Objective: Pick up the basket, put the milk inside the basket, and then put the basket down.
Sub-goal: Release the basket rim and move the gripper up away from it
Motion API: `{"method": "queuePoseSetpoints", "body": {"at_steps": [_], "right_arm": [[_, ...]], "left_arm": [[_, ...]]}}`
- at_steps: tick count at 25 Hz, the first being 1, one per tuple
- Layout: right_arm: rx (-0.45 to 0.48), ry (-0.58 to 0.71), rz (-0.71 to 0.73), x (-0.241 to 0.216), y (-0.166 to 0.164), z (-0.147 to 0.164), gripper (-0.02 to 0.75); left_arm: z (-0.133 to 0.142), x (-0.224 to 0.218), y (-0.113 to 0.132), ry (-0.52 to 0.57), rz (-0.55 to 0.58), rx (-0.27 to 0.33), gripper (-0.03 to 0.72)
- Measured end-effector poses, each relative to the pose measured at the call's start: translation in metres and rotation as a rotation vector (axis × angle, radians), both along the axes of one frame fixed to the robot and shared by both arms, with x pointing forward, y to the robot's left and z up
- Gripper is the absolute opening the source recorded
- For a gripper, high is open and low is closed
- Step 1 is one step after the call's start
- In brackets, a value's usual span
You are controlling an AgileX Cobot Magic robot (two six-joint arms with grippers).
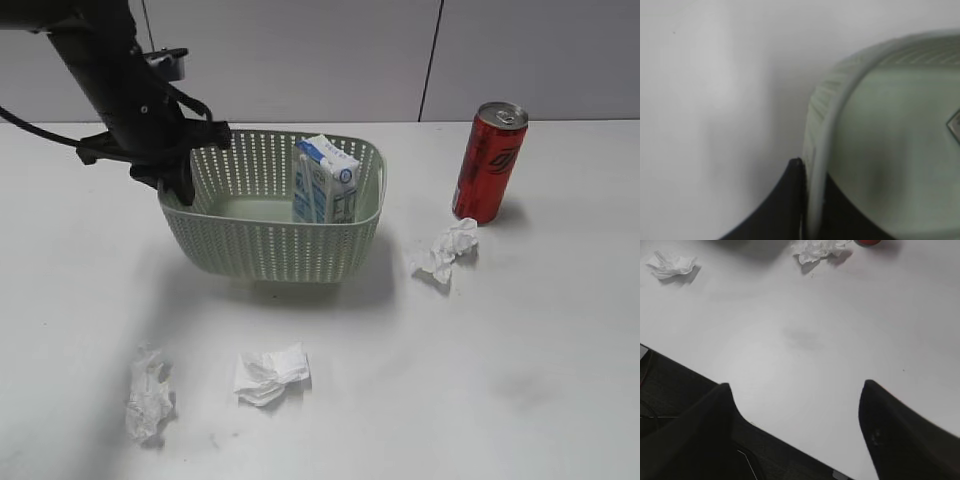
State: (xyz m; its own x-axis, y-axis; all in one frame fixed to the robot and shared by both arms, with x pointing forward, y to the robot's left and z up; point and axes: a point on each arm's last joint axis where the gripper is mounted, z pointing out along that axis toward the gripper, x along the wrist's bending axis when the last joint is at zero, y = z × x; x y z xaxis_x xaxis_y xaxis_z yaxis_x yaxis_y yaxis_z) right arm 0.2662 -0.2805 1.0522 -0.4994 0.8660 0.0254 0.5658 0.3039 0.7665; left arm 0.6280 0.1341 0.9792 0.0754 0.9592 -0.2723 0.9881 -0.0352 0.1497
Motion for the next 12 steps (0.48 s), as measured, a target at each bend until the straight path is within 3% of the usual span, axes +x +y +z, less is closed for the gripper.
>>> {"method": "queuePoseSetpoints", "body": {"at_steps": [12], "right_arm": [[0.000, -0.001, 0.000, 0.000, 0.000, 0.000, 0.551]], "left_arm": [[-0.037, 0.011, -0.003, 0.024, 0.021, 0.010, 0.003]]}}
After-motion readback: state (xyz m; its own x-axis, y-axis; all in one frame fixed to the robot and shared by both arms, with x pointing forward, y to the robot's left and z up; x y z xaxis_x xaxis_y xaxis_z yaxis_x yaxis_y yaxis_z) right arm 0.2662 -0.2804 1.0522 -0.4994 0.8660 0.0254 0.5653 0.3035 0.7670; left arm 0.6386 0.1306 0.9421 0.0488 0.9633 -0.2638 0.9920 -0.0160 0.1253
